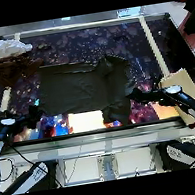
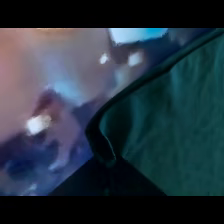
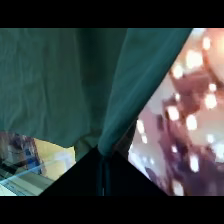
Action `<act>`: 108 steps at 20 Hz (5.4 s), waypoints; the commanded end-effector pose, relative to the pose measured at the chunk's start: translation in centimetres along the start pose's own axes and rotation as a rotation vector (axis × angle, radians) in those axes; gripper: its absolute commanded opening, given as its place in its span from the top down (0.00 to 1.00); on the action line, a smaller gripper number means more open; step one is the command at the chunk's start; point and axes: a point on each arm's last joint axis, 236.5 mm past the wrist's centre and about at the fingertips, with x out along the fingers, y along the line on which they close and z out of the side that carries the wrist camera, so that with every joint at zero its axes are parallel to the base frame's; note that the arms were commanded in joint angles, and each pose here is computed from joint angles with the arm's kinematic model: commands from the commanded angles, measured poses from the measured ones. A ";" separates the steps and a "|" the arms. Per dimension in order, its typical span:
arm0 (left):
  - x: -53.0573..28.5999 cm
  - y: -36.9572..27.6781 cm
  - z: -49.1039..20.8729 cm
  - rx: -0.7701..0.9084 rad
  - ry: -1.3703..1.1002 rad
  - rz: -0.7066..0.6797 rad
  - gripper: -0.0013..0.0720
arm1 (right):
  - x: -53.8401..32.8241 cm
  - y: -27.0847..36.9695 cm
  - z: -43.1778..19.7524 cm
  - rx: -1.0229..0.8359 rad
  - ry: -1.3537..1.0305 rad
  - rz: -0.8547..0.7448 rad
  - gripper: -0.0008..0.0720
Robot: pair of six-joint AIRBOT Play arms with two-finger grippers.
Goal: Fold the shirts.
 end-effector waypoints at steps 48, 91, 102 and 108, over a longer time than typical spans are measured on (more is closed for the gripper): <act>3.6 -15.3 6.5 0.948 0.021 0.292 0.97 | 2.5 2.0 20.7 -0.617 -0.068 -0.306 0.96; -14.4 -8.9 -3.9 1.048 0.068 0.107 0.33 | -3.1 -8.1 -11.6 0.136 0.363 -0.112 0.43; -14.4 -9.0 -4.0 1.046 0.070 0.101 0.33 | -0.5 -7.3 -12.7 0.127 0.343 -0.143 0.59; -14.6 -8.7 -0.3 1.000 -0.072 0.191 0.34 | -0.1 -4.9 -11.7 0.082 0.310 -0.061 0.95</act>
